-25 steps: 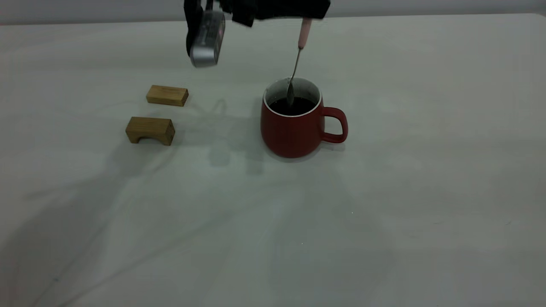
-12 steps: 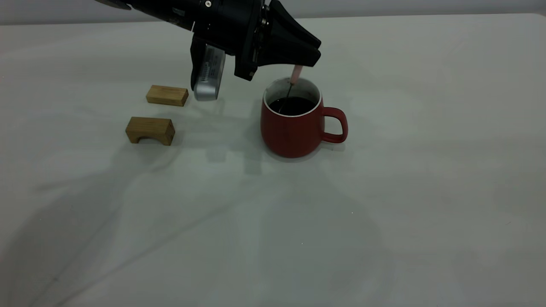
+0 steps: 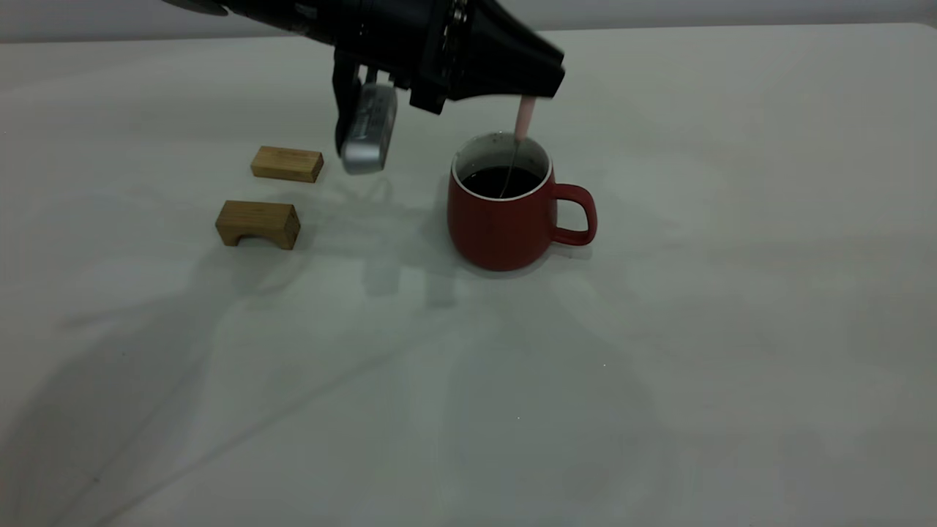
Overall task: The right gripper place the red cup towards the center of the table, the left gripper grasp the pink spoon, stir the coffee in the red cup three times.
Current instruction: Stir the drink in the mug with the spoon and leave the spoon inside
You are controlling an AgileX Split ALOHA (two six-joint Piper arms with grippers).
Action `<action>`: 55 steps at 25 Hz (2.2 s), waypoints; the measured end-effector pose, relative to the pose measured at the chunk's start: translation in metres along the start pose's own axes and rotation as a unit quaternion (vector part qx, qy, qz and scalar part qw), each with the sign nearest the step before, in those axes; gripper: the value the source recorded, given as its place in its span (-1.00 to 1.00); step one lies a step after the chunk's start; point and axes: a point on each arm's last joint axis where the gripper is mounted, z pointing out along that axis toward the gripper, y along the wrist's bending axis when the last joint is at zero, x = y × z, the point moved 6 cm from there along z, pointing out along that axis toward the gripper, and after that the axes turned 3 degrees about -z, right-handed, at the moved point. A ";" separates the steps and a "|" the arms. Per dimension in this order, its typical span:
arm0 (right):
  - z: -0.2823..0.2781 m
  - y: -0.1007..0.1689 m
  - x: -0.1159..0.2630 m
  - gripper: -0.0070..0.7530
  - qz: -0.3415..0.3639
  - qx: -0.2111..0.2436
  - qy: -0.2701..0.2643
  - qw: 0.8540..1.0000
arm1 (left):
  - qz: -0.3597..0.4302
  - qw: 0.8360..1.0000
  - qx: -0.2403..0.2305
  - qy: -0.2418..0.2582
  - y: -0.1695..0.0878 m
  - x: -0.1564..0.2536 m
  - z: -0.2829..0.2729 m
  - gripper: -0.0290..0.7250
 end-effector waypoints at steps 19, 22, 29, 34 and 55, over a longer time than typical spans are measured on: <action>0.000 0.000 0.000 0.56 0.000 0.000 0.000 1.000 | 0.000 1.000 0.003 -0.025 -0.001 -0.007 0.000 -0.48; 0.000 0.000 0.000 0.56 0.000 0.000 0.000 1.000 | 0.051 0.997 0.026 -0.054 -0.009 -0.016 -0.001 -0.48; 0.000 0.000 0.000 0.56 0.000 0.000 0.000 1.000 | 0.083 0.996 0.029 -0.004 -0.010 -0.007 0.003 -0.48; 0.000 0.000 0.000 0.56 0.000 0.000 0.000 1.000 | -0.006 1.000 -0.016 0.010 0.003 -0.015 0.008 -0.48; 0.000 0.000 0.000 0.56 0.000 0.000 0.000 1.000 | 0.133 0.991 -0.021 -0.023 0.004 -0.011 0.002 -0.48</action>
